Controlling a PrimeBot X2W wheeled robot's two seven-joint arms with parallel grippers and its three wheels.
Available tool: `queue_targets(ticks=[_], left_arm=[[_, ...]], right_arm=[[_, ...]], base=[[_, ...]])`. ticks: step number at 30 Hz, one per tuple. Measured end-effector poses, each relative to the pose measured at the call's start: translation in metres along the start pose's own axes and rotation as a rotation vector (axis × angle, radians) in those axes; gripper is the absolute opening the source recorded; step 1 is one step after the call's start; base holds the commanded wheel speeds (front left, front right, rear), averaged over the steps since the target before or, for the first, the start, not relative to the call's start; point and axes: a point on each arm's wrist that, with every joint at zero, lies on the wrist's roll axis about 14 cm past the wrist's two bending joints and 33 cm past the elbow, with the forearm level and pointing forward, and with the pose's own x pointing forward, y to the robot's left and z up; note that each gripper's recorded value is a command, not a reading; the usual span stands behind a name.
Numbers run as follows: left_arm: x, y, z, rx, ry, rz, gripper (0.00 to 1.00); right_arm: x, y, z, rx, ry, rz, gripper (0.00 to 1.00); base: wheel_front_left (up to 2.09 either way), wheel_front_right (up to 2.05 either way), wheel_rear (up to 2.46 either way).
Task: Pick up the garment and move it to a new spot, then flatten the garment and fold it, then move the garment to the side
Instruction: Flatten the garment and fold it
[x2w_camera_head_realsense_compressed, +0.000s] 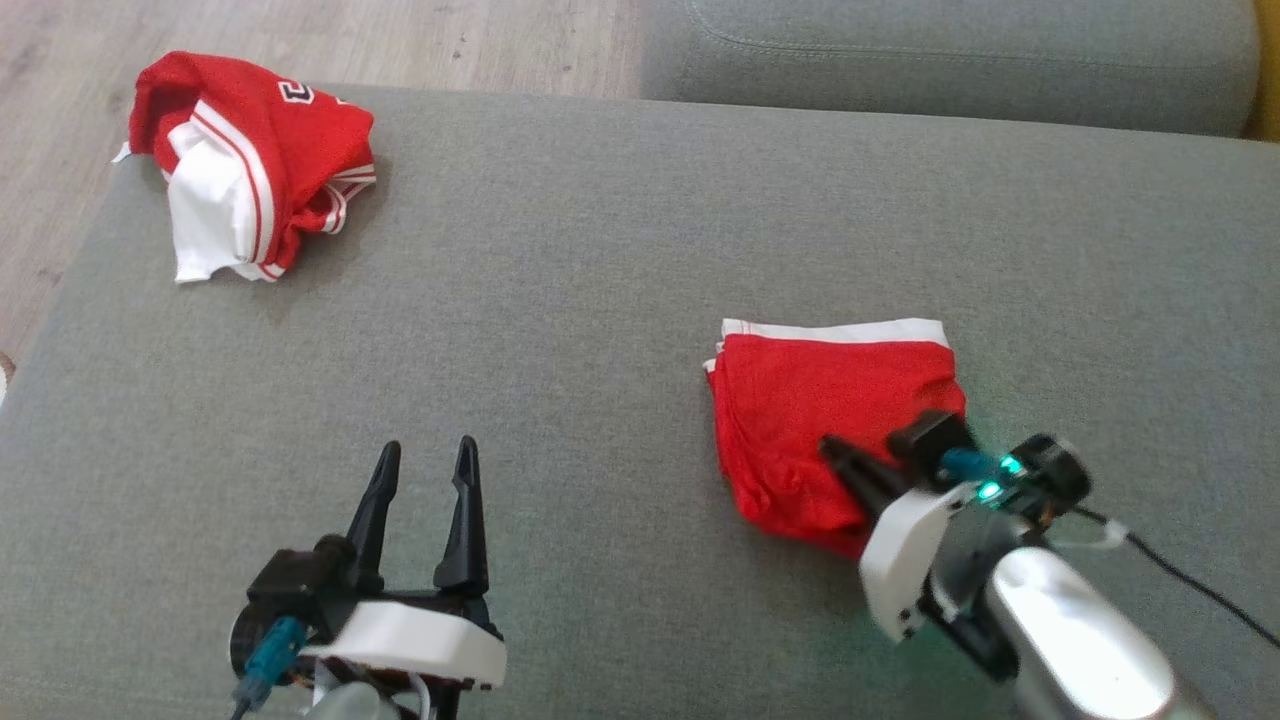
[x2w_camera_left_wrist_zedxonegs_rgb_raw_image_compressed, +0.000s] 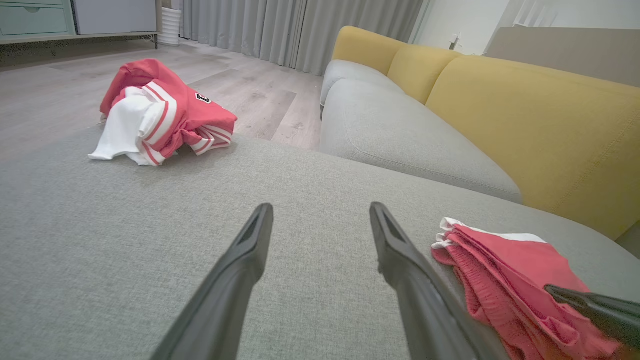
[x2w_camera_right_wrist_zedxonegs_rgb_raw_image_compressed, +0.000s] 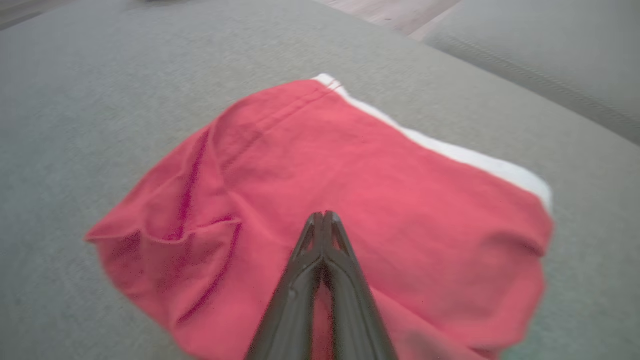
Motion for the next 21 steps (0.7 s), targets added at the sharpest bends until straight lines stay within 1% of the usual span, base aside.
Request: queue_targets(ticks=[6, 9, 14, 17, 21], left_arm=[[-0.003, 0.002, 0.001, 0.001, -0.006, 0.007, 1.00], [-0.003, 0.002, 0.002, 0.001, -0.007, 0.007, 1.00], [-0.002, 0.000, 0.001, 0.002, -0.005, 0.000, 1.00], [-0.002, -0.001, 0.001, 0.003, -0.004, -0.003, 1.00], [0.000, -0.005, 0.000, 0.005, -0.001, -0.017, 1.00]], right_arm=[[0.002, 0.047, -0.013, -0.031, 0.041, 0.140, 0.00], [0.000, 0.064, -0.023, -0.050, 0.069, 0.196, 0.00], [0.000, 0.079, -0.028, -0.089, 0.092, 0.249, 0.00], [-0.001, 0.082, -0.028, -0.086, 0.092, 0.260, 0.00], [-0.005, 0.087, -0.038, -0.083, 0.111, 0.274, 0.00]], base=[[0.00, 0.00, 0.00], [0.00, 0.00, 0.00], [0.00, 0.00, 0.00], [0.00, 0.00, 0.00], [0.00, 0.00, 0.00]])
